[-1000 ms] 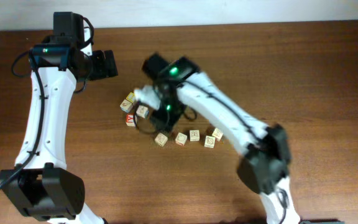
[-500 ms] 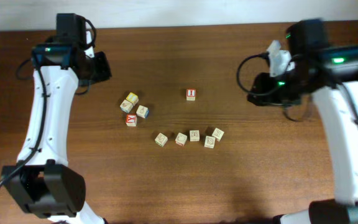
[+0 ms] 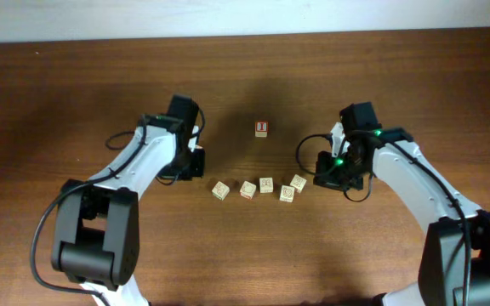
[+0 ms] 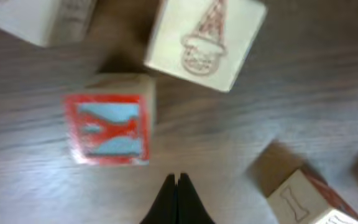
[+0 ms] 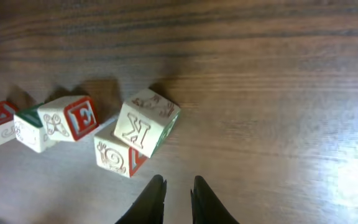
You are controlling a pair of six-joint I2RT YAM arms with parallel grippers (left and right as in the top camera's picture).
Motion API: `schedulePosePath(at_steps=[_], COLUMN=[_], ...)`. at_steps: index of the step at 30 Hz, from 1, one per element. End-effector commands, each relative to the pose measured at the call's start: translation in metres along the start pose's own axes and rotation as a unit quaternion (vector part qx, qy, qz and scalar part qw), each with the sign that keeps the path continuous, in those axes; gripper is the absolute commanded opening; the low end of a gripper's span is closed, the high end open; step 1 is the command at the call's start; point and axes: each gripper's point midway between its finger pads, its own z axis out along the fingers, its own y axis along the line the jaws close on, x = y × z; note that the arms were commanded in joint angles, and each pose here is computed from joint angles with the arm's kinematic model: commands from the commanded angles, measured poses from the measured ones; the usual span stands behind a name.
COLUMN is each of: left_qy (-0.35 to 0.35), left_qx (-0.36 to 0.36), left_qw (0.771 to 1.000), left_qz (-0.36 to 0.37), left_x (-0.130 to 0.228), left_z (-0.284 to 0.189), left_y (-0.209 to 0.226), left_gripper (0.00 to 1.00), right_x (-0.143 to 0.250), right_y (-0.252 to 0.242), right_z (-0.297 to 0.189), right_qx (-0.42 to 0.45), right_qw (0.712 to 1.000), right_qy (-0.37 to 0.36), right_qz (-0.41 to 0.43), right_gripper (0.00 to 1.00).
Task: Rotate 5 blocks
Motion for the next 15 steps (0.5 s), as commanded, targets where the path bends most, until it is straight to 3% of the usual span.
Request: schedulePosePath(at_steps=[1, 8, 15], left_qy=[0.018, 0.037, 0.03], left_qx=[0.059, 0.073, 0.127], left_qw=[0.997, 0.994, 0.99], left_qz=[0.035, 0.077, 0.06], left_x=[0.013, 0.034, 0.03], left_z=[0.008, 0.018, 0.015], left_y=[-0.02, -0.047, -0.066], left_gripper=[0.0, 0.0, 0.0], right_x=[0.015, 0.046, 0.023], right_y=[0.002, 0.023, 0.08], right_z=[0.019, 0.022, 0.005], right_qx=[-0.01, -0.016, -0.049], right_qw=[0.999, 0.995, 0.996], right_qy=[0.046, 0.096, 0.033], right_qz=[0.015, 0.0, -0.074], right_gripper=[0.14, 0.04, 0.04])
